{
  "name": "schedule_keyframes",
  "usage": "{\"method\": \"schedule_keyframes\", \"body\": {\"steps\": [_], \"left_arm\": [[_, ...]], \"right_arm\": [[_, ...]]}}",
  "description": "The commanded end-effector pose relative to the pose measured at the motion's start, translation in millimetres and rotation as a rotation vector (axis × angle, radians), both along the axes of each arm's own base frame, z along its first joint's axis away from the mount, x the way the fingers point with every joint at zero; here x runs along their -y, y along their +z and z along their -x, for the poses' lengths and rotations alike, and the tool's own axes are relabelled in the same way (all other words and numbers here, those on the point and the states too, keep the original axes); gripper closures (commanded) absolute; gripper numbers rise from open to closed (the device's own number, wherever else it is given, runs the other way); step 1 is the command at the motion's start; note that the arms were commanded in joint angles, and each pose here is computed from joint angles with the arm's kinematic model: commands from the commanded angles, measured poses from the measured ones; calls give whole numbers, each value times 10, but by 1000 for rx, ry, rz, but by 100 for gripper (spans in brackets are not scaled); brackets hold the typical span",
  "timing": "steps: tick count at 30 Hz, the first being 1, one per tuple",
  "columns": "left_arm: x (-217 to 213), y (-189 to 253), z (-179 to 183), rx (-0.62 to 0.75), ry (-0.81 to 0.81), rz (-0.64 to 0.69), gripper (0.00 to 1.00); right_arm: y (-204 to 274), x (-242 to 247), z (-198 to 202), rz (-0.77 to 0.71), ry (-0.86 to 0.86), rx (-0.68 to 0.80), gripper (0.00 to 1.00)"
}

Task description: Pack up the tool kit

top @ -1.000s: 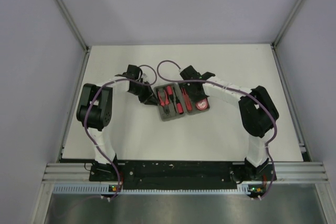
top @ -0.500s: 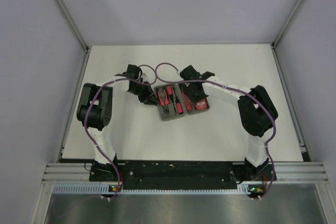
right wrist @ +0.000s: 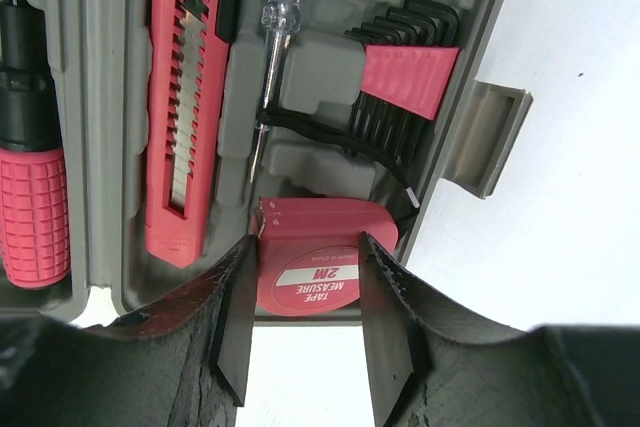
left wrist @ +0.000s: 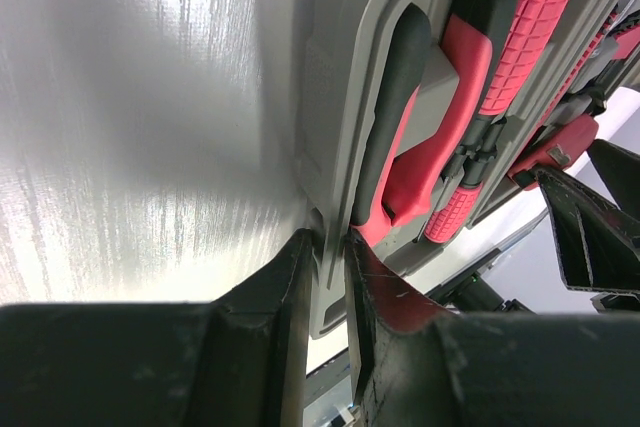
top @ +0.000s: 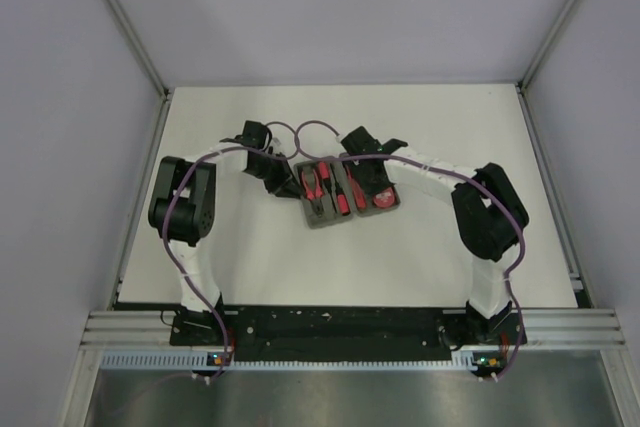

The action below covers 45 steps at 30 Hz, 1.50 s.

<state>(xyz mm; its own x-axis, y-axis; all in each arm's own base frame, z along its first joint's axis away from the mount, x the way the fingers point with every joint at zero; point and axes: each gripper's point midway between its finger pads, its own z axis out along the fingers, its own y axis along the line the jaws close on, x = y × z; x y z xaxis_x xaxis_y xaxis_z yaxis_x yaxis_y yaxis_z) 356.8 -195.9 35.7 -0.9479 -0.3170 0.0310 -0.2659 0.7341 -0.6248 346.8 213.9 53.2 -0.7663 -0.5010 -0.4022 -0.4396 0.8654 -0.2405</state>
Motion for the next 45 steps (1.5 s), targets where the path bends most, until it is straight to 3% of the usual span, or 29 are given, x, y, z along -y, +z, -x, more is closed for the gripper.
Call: {"method": "schedule_keyframes", "body": {"steps": [1, 16, 23, 35, 45], "left_arm": [[-65, -12, -152, 45, 8, -39, 77], [-93, -18, -143, 43, 6, -49, 78], [-76, 12, -159, 48, 7, -38, 78], [-26, 208, -246, 87, 0, -4, 73], [-7, 268, -281, 98, -5, 7, 72]], "right_arm": [[-378, 244, 301, 128, -16, -165, 62], [-663, 429, 480, 211, -94, -244, 66], [-606, 461, 377, 236, -125, -191, 67], [291, -70, 27, -119, -220, -34, 49], [-66, 125, 251, -207, -320, -157, 73]]}}
